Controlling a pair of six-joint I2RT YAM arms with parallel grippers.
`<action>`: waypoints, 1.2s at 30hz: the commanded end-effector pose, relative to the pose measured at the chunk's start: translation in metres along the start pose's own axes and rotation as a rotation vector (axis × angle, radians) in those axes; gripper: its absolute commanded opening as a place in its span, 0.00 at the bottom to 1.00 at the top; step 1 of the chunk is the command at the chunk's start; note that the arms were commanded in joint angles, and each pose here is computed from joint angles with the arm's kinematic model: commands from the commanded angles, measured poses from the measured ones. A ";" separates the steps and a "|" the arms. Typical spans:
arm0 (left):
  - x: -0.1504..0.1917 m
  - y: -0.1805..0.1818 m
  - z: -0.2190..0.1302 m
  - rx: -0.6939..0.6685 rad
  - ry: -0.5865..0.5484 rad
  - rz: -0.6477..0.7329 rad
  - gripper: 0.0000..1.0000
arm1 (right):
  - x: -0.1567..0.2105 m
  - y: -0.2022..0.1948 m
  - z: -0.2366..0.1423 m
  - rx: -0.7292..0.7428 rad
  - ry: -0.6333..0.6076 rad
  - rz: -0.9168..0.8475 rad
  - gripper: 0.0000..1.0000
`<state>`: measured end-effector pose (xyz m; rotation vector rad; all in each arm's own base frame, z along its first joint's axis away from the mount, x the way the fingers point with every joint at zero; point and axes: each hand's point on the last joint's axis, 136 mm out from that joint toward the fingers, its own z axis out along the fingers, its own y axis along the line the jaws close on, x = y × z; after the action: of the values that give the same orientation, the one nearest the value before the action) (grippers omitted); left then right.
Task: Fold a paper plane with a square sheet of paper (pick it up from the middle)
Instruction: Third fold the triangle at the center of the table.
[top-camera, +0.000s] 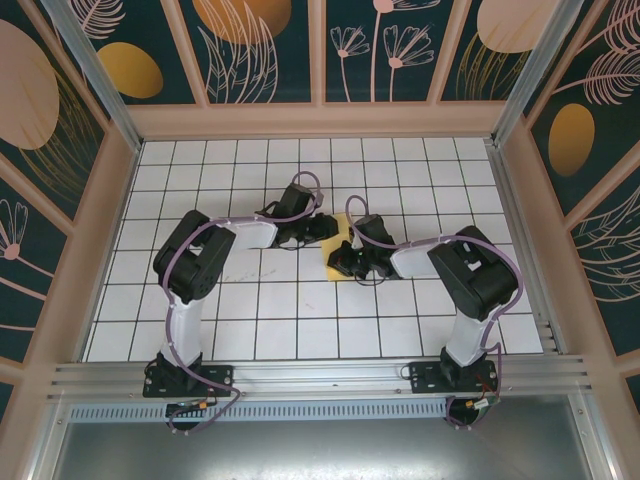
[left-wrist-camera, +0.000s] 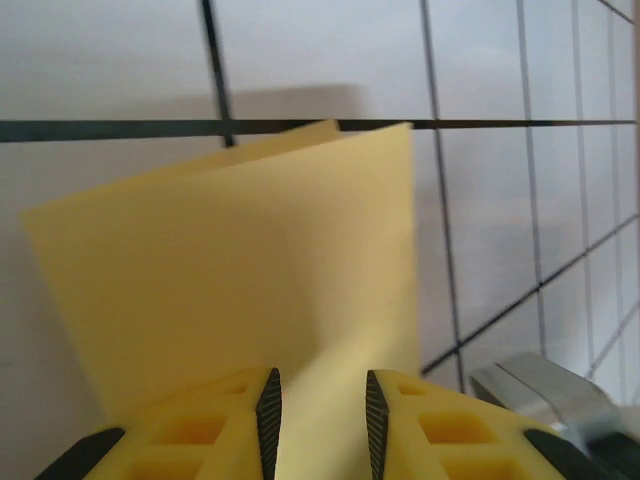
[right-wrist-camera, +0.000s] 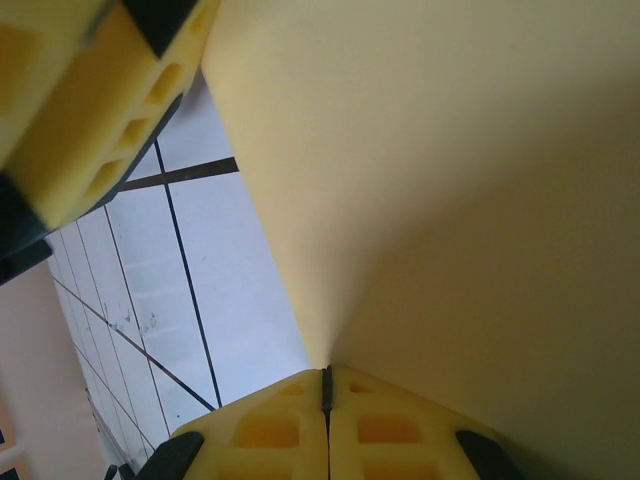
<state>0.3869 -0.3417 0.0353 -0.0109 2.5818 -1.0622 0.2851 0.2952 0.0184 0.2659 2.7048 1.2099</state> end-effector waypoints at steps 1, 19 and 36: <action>0.000 0.027 0.006 -0.096 -0.016 -0.016 0.32 | 0.003 0.002 -0.003 0.003 0.001 -0.014 0.06; 0.010 0.038 0.011 -0.099 0.024 -0.024 0.28 | 0.022 0.005 0.008 0.053 0.092 -0.063 0.05; 0.009 0.038 0.010 -0.084 0.034 -0.022 0.27 | 0.020 0.045 -0.045 -0.051 0.000 -0.141 0.07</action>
<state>0.3920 -0.3337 0.0238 -0.0346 2.5947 -1.0194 0.2418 0.2941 0.0506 0.1083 2.7497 1.1808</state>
